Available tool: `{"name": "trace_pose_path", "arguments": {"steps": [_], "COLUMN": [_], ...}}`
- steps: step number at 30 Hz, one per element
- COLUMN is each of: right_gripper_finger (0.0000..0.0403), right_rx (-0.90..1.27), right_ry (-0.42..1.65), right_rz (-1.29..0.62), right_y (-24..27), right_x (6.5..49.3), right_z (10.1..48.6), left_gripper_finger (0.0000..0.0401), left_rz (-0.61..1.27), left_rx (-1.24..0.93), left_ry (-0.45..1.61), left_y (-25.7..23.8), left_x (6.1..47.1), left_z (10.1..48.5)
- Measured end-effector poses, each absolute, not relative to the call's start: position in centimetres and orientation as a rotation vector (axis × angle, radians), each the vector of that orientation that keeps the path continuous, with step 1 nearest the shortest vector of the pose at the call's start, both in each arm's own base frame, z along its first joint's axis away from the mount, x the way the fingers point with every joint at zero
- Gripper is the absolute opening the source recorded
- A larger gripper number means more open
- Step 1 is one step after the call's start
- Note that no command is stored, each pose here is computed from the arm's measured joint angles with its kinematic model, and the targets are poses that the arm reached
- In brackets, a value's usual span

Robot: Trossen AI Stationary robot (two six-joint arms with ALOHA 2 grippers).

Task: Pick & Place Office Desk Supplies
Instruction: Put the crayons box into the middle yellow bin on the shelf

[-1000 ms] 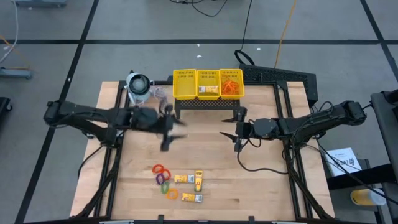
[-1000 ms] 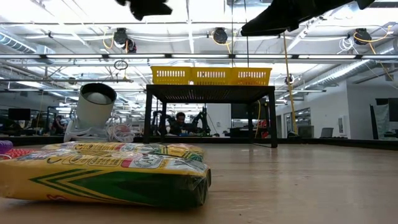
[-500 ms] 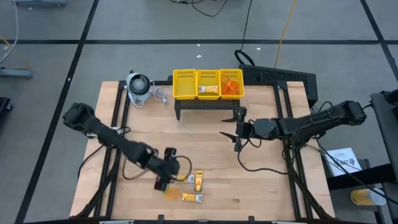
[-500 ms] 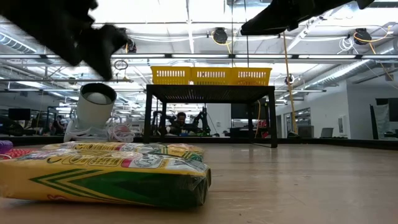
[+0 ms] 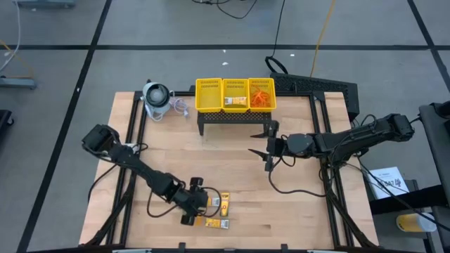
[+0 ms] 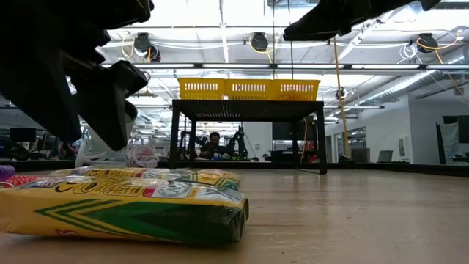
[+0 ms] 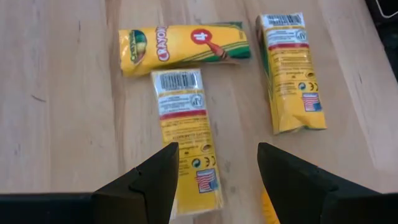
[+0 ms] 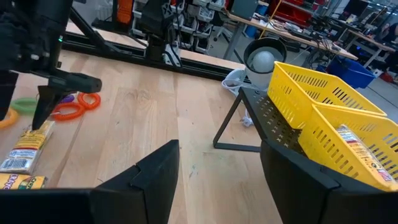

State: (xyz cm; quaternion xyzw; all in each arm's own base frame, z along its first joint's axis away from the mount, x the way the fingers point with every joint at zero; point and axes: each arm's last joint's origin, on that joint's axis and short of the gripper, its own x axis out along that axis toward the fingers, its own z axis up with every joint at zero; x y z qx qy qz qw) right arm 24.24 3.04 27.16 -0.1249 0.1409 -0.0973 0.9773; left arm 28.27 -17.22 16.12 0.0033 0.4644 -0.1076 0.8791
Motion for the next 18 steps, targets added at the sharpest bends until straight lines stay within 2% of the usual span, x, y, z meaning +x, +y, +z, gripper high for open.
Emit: {"name": "trace_pose_path", "arguments": {"steps": [10, 18], "right_gripper_finger": [0.0215, 0.0215], "right_rx": [-0.252, -0.256], "right_ry": [0.287, 0.291], "right_rz": [-0.196, -0.195], "right_y": [3.0, 3.0], "right_x": [24.2, 24.2], "right_z": [27.1, 27.1], "left_gripper_finger": [0.0230, 0.0274], "left_rz": [-0.143, -0.118], "left_rx": [-0.067, -0.074], "left_ry": [0.962, 1.015], "left_y": [-16.6, -16.9], "left_x": [28.8, 28.7], "left_z": [16.0, 14.6]}}
